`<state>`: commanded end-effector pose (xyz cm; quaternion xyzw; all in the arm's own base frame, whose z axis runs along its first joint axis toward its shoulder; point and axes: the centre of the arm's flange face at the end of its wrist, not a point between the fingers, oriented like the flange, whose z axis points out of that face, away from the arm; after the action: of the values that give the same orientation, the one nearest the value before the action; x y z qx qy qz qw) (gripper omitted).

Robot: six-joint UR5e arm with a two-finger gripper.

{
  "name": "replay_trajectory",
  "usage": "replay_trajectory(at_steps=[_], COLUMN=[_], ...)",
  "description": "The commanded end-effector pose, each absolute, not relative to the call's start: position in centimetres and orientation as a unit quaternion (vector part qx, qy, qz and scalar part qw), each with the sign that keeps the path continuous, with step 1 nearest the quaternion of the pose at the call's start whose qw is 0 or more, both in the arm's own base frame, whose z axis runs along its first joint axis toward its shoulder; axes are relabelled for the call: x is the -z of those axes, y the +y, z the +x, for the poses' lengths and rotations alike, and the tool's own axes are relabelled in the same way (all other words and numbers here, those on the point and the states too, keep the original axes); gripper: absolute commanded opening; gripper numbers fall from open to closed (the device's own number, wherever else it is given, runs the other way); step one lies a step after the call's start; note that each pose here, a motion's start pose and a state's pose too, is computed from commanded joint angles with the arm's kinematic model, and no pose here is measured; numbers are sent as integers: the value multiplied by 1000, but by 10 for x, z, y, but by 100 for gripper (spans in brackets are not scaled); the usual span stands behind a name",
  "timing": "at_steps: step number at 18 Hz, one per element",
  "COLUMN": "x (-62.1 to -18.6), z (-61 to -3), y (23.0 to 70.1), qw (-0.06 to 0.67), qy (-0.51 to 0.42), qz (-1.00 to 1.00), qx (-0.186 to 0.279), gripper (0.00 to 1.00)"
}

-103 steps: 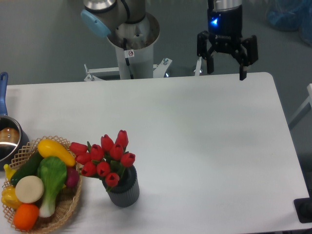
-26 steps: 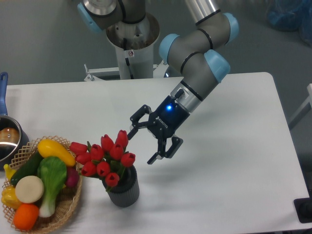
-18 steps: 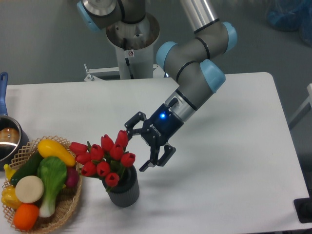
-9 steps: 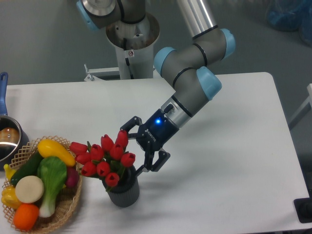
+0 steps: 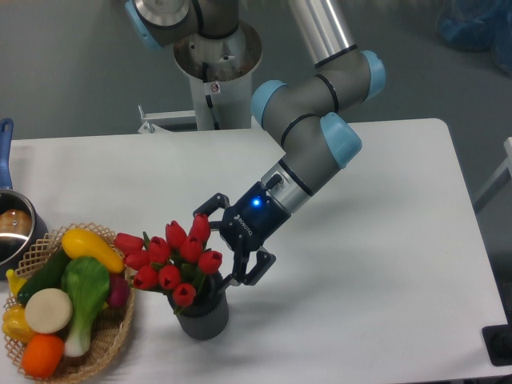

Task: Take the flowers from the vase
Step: 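Close the gripper on the tulip bouquet stems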

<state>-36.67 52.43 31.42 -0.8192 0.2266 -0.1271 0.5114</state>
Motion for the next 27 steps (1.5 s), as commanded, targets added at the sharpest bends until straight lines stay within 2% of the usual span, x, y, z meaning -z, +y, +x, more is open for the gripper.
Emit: replay_trajectory(at_steps=[14, 15, 19, 23, 24, 26, 27], x=[-309, -309, -312, -311, -311, -311, -311], z=[-354, -354, -355, -357, -357, -358, -359], y=[539, 539, 539, 538, 538, 537, 537], qw=[508, 508, 515, 515, 515, 515, 516], qy=[234, 234, 234, 233, 234, 233, 233], qz=[-817, -817, -813, -813, -813, -813, -813], qx=[140, 140, 141, 140, 140, 140, 139], gripper=[100, 95, 63, 44, 44, 32, 31])
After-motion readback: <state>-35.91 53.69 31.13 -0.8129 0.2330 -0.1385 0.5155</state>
